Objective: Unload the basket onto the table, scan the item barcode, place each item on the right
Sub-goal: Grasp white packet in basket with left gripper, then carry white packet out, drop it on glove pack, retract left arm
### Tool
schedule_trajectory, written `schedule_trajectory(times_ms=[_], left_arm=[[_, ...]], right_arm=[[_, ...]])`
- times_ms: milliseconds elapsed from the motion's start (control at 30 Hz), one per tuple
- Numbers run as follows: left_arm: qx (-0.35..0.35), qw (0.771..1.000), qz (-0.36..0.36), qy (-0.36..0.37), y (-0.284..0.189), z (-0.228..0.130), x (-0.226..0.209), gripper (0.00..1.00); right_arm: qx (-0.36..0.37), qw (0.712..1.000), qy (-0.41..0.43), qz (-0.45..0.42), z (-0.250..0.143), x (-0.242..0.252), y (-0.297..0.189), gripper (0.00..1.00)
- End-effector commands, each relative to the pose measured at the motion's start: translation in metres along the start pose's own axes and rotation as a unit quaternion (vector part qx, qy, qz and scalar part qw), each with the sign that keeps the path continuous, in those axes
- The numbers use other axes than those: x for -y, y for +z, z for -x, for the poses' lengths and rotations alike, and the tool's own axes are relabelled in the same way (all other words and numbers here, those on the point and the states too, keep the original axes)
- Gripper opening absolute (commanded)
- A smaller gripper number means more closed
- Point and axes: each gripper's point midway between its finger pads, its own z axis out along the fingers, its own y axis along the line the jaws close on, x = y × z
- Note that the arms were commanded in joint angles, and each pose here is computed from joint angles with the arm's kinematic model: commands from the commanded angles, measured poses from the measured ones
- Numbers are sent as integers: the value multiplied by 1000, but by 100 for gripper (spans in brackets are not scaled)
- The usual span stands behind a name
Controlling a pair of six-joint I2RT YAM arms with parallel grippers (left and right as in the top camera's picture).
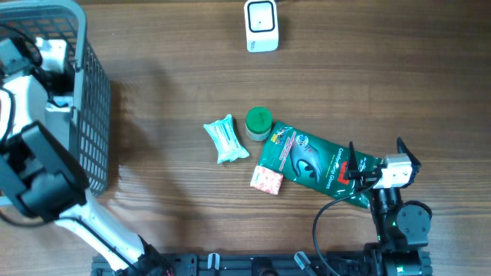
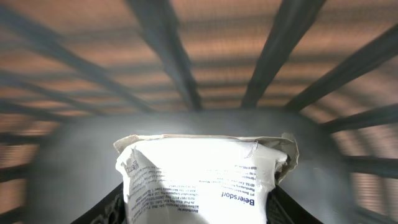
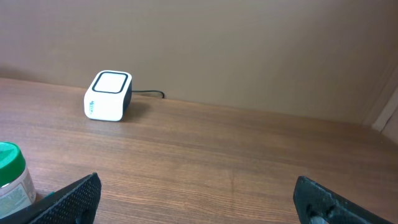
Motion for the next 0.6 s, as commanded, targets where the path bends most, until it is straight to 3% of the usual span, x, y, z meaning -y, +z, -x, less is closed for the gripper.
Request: schedule_trajectory(times_ms=[0,100,267,433,500,567], left_arm=[[93,994,48,-15,-103,55,-7,47],[169,982,65,-48,-187,82,-1,49],[259,964,-42,-30,-280,105,80,53],[213,956,-191,63,-287,95,223,51],[172,943,-257,120,-286,77,295,47],[134,932,-296,157,-285,56,339,45]], right_arm=[[5,1000,-4,4,2,-1,0,100],[5,1000,-4,4,2,-1,0,100],[5,1000,-4,4,2,-1,0,100],[5,1000,-4,4,2,-1,0,100],[5,1000,-4,4,2,-1,0,100],[5,1000,-4,4,2,-1,0,100]])
